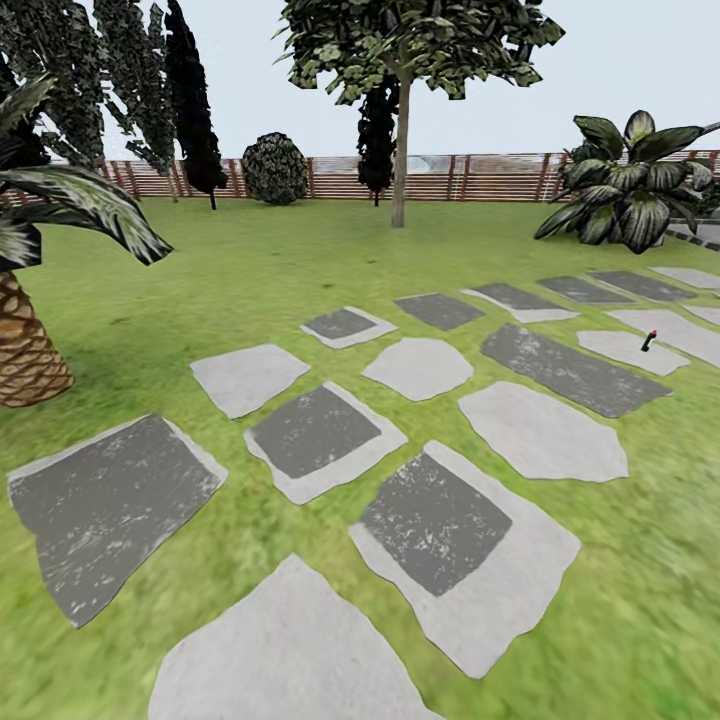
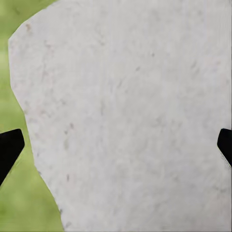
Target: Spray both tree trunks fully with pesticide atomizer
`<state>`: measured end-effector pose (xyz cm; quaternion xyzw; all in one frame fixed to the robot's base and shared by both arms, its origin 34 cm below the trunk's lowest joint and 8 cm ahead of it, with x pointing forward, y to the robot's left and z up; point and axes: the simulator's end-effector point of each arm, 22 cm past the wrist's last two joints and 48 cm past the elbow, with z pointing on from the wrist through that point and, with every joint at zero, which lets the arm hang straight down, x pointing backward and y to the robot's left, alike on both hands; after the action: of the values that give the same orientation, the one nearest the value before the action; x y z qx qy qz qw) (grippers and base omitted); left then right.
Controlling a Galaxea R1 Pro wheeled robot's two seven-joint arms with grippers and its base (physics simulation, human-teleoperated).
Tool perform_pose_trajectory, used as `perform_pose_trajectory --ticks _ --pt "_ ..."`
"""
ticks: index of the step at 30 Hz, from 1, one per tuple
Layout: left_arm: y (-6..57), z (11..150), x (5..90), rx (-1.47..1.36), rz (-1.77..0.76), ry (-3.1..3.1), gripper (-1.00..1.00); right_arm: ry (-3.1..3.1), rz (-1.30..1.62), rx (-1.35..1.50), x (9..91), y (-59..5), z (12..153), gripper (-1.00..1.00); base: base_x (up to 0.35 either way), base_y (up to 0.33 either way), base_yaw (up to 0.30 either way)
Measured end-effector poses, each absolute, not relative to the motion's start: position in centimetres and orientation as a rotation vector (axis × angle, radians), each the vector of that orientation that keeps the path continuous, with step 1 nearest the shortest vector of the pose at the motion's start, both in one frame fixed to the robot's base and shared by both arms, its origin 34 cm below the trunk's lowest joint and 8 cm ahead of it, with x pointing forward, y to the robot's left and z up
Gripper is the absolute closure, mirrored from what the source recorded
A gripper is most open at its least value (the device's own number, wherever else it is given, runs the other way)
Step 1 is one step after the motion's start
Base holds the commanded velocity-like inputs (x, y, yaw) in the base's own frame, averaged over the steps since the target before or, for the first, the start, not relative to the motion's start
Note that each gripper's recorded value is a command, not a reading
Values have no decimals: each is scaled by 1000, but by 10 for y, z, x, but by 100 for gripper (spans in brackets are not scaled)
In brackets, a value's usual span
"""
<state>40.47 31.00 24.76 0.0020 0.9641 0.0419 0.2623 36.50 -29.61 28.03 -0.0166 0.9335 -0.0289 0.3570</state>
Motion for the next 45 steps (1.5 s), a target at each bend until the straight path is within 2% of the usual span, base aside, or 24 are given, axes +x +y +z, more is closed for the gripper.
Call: perform_pose_trajectory --ticks 14,45 --pt "310 248 405 5 113 2608 -100 2411 -75 -43 365 -296 280 -100 335 92 -17" --pt "310 248 405 5 113 2608 -100 2411 -75 -43 365 -296 280 -100 335 83 -255"
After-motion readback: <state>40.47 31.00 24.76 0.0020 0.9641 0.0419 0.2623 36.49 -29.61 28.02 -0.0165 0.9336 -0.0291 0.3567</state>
